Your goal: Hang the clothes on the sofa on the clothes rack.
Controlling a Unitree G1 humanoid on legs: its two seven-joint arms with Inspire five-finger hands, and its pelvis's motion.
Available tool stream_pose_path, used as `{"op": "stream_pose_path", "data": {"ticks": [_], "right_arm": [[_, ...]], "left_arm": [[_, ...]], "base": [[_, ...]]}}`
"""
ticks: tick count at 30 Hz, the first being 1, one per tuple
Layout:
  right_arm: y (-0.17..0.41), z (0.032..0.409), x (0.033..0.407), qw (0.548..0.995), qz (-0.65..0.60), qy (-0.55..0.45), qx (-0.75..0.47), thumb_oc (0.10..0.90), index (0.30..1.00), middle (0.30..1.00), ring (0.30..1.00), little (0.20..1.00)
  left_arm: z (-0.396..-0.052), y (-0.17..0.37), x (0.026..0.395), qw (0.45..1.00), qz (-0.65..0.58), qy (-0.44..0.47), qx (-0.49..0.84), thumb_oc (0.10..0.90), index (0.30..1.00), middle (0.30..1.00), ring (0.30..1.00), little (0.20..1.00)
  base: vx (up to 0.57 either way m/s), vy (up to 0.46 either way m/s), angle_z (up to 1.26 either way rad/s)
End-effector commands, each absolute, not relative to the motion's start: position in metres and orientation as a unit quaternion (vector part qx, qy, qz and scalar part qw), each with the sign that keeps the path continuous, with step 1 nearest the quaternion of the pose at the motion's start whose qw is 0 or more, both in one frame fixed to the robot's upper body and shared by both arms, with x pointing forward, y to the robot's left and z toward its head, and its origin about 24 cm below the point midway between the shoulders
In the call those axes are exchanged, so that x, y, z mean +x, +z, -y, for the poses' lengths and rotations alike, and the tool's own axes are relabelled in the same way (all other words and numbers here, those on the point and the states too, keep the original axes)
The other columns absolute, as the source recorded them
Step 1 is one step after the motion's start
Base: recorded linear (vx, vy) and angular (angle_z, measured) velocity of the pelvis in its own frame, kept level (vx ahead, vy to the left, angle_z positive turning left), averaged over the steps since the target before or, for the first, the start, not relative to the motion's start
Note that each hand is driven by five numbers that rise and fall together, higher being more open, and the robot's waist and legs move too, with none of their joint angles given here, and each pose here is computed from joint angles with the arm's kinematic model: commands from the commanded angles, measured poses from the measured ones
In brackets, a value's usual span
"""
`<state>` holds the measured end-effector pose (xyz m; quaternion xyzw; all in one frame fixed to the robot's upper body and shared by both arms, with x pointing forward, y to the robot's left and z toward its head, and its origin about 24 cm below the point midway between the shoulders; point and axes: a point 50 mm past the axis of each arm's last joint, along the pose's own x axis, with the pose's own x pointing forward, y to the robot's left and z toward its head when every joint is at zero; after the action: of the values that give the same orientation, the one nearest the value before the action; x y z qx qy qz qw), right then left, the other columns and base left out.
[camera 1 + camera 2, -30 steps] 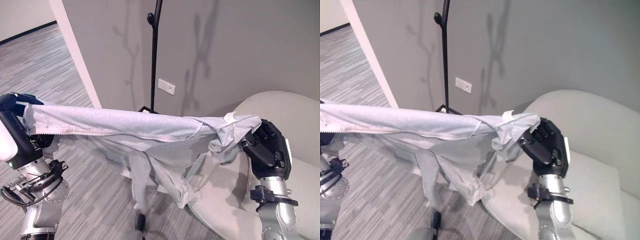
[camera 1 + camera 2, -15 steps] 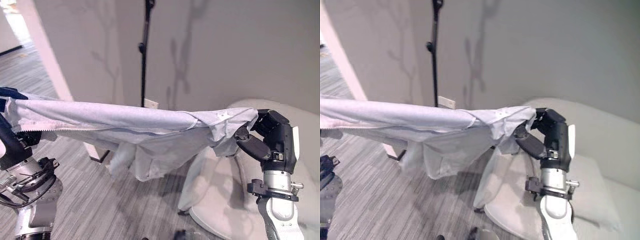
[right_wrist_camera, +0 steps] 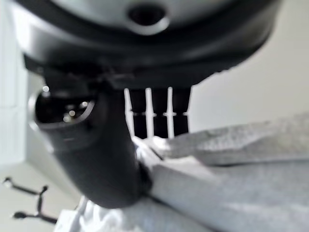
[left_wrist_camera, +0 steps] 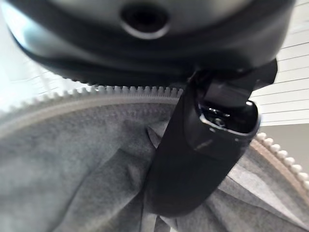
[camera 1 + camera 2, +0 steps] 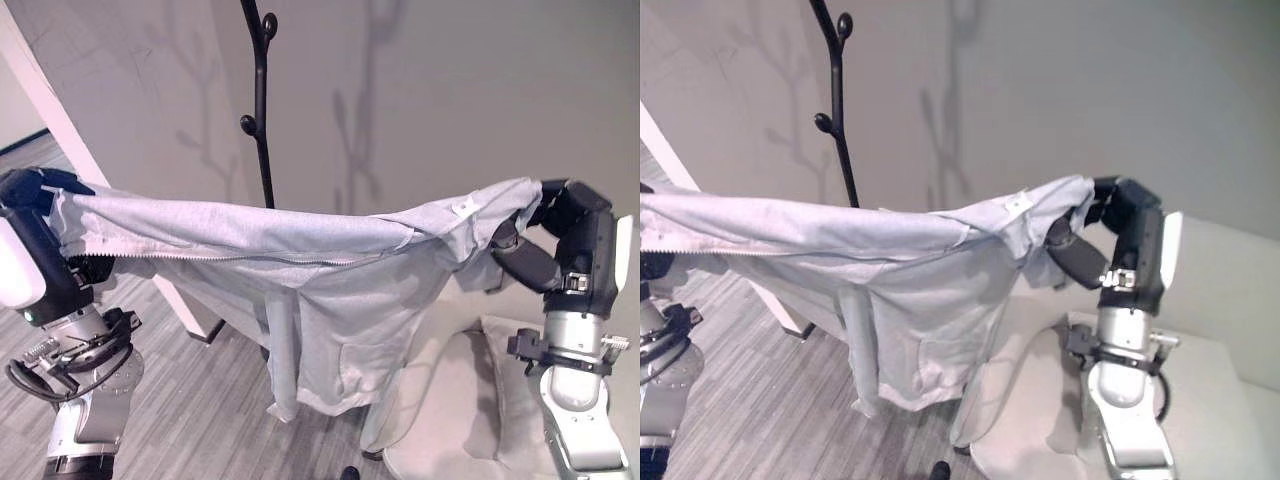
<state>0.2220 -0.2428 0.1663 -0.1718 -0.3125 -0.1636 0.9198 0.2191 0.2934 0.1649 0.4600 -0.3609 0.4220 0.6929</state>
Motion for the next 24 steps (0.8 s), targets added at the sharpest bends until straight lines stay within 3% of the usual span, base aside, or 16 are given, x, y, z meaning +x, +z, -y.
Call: {"op": "stream_pose_path", "data": {"ticks": [1,5,10,16,20,24], "right_arm": [[0.210,0.247,0.220,0.850,0.440,-0.211,-0.200,0.400,0.300,0.300,0.300,0.300],[0.228,0.253,0.221,0.804,0.477,-0.249,-0.255,0.400,0.300,0.300,0.300,0.300],[0.249,0.265,0.239,0.748,0.482,-0.294,-0.349,0.400,0.300,0.300,0.300,0.300],[0.262,0.279,0.260,0.728,0.463,-0.328,-0.385,0.400,0.300,0.300,0.300,0.300],[0.275,0.289,0.297,0.739,0.414,-0.332,-0.415,0.400,0.300,0.300,0.300,0.300],[0.273,0.292,0.317,0.751,0.369,-0.317,-0.447,0.400,0.300,0.300,0.300,0.300]], "left_arm": [[-0.302,0.240,0.212,0.544,0.497,0.464,0.492,0.400,0.300,0.300,0.300,0.300],[-0.314,0.271,0.205,0.450,0.519,0.479,0.547,0.400,0.300,0.300,0.300,0.300],[-0.345,0.302,0.207,0.381,0.474,0.491,0.624,0.400,0.300,0.300,0.300,0.300],[-0.375,0.308,0.210,0.380,0.395,0.503,0.669,0.400,0.300,0.300,0.300,0.300],[-0.412,0.299,0.230,0.427,0.262,0.492,0.712,0.400,0.300,0.300,0.300,0.300],[-0.422,0.278,0.247,0.473,0.188,0.452,0.732,0.400,0.300,0.300,0.300,0.300]], "base": [[0.17,0.227,0.01],[0.17,0.233,-0.20],[0.21,0.329,-0.30],[0.08,0.188,-0.11],[0.07,0.204,0.02],[0.02,0.105,0.05]]}}
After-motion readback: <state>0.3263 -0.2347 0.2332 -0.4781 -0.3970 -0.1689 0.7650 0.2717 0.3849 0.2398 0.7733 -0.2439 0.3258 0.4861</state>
